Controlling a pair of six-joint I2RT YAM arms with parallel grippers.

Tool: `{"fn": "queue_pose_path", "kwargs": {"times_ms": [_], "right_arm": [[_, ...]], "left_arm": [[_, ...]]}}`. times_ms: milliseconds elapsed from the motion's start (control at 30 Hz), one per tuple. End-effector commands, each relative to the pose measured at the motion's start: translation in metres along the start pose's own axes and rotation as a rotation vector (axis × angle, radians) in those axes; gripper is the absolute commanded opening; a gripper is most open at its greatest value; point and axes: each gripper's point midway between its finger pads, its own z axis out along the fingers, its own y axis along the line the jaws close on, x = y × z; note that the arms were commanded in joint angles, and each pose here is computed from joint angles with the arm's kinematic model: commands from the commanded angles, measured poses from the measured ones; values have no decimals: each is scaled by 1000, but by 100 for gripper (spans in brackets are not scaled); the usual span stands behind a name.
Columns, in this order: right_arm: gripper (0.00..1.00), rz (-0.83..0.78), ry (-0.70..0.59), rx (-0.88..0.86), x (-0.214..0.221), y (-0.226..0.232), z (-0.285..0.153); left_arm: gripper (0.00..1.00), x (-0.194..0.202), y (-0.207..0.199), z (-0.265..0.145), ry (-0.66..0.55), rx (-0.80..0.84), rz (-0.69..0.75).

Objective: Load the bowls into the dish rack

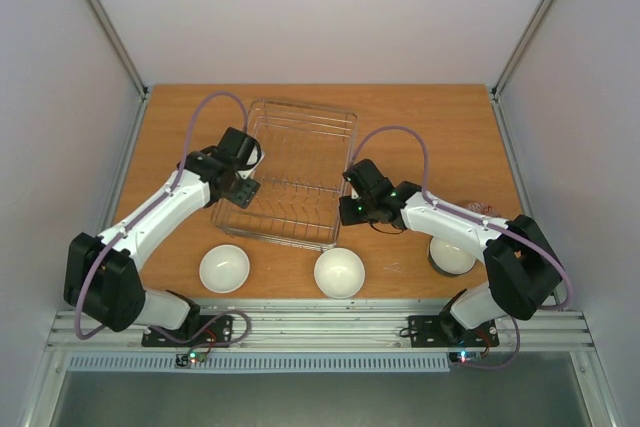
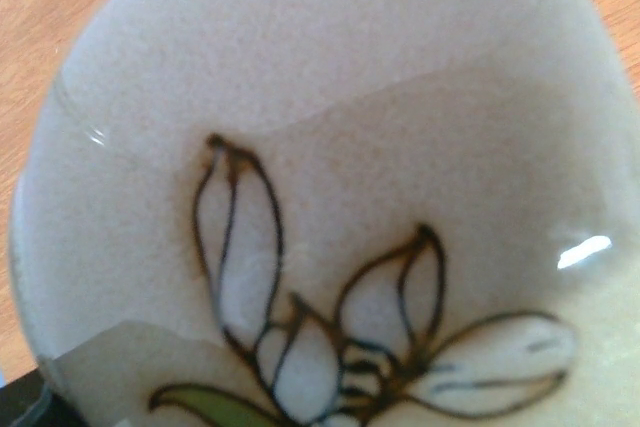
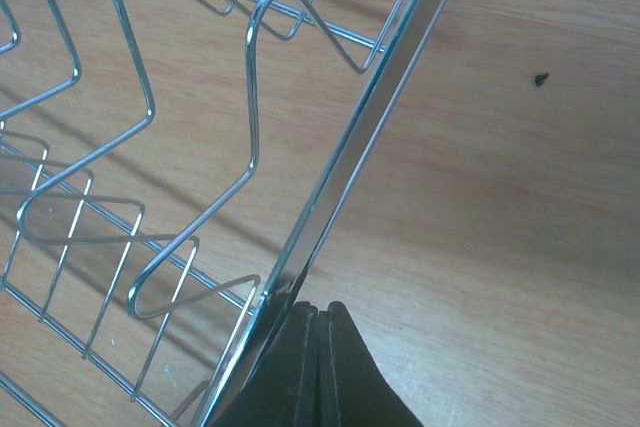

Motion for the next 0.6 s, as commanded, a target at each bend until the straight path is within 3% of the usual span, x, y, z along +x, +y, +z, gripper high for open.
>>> {"fn": "queue_pose_path", "kwargs": {"times_ms": [0, 567], "right_arm": [[1, -12, -32, -11, -4, 4, -3], [1, -6, -35, -12, -3, 3, -2]], "left_arm": [[0, -11, 2, -3, -50, -16, 0], [1, 7, -9, 18, 54, -19, 75]]}}
